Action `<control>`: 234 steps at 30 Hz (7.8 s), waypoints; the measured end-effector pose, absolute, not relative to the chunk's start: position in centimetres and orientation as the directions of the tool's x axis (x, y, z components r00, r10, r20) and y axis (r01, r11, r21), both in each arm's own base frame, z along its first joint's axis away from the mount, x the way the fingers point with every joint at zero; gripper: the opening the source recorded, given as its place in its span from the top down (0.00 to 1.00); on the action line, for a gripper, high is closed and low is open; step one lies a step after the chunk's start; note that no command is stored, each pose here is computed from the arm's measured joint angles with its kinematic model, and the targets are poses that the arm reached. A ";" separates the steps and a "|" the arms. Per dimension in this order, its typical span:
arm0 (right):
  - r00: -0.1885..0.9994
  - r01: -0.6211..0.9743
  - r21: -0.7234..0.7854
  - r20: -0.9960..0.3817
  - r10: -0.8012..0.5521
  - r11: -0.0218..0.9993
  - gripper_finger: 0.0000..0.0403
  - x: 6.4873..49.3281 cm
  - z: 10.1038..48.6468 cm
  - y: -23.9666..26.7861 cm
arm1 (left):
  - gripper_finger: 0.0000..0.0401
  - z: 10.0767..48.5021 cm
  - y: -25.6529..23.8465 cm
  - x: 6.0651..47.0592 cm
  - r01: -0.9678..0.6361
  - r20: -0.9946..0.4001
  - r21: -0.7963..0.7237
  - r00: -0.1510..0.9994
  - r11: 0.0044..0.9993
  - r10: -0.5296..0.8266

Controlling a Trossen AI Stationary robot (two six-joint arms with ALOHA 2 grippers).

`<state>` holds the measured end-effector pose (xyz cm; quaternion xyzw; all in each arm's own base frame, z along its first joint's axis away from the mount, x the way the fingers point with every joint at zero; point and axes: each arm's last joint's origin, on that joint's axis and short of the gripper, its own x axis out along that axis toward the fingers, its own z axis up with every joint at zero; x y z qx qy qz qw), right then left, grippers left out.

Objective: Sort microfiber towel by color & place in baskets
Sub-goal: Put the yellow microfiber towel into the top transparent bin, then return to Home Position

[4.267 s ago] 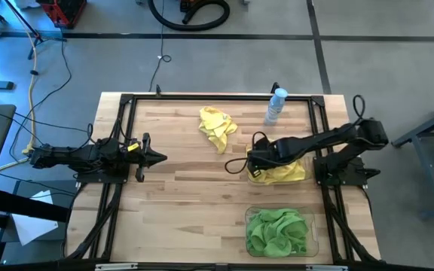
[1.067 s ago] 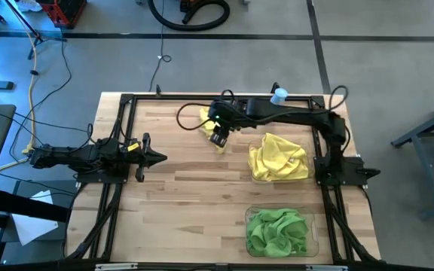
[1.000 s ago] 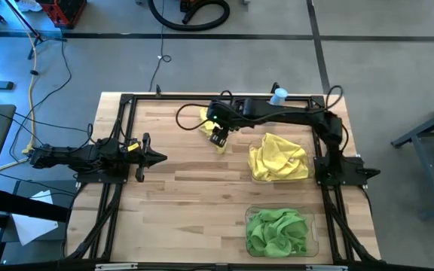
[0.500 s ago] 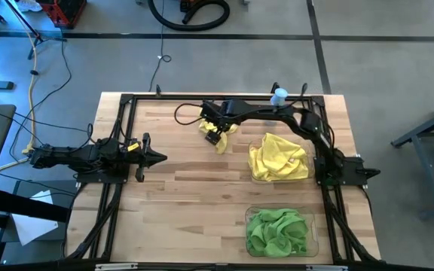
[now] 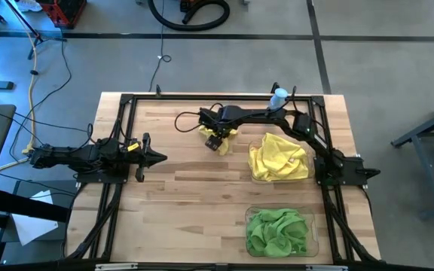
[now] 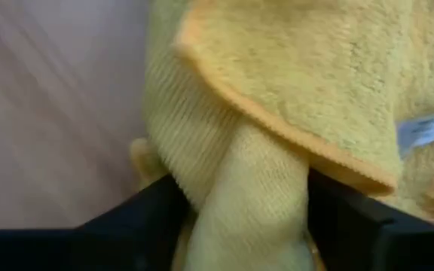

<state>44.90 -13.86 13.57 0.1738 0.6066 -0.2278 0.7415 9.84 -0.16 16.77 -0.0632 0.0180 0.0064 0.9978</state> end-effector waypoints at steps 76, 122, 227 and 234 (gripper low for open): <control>0.268 0.874 0.152 -0.943 -0.196 0.461 0.98 13.9 21.9 2.8 | 1.00 16.8 -0.2 9.8 -0.015 -0.036 -0.126 0.999 0.992 0.010; 0.397 0.838 0.219 -0.873 -0.284 0.499 0.53 19.0 26.5 2.8 | 1.00 16.8 -0.2 9.8 -0.015 -0.037 -0.126 0.999 0.992 0.010; 0.990 -0.126 0.071 -0.052 0.130 0.990 1.00 11.2 17.9 1.4 | 1.00 16.8 -0.2 9.8 -0.015 -0.037 -0.126 0.999 0.992 0.010; 0.990 -0.127 0.045 -0.050 0.130 0.991 1.00 10.7 17.8 1.3 | 1.00 16.8 -0.2 9.8 -0.015 -0.037 -0.126 0.999 0.992 0.010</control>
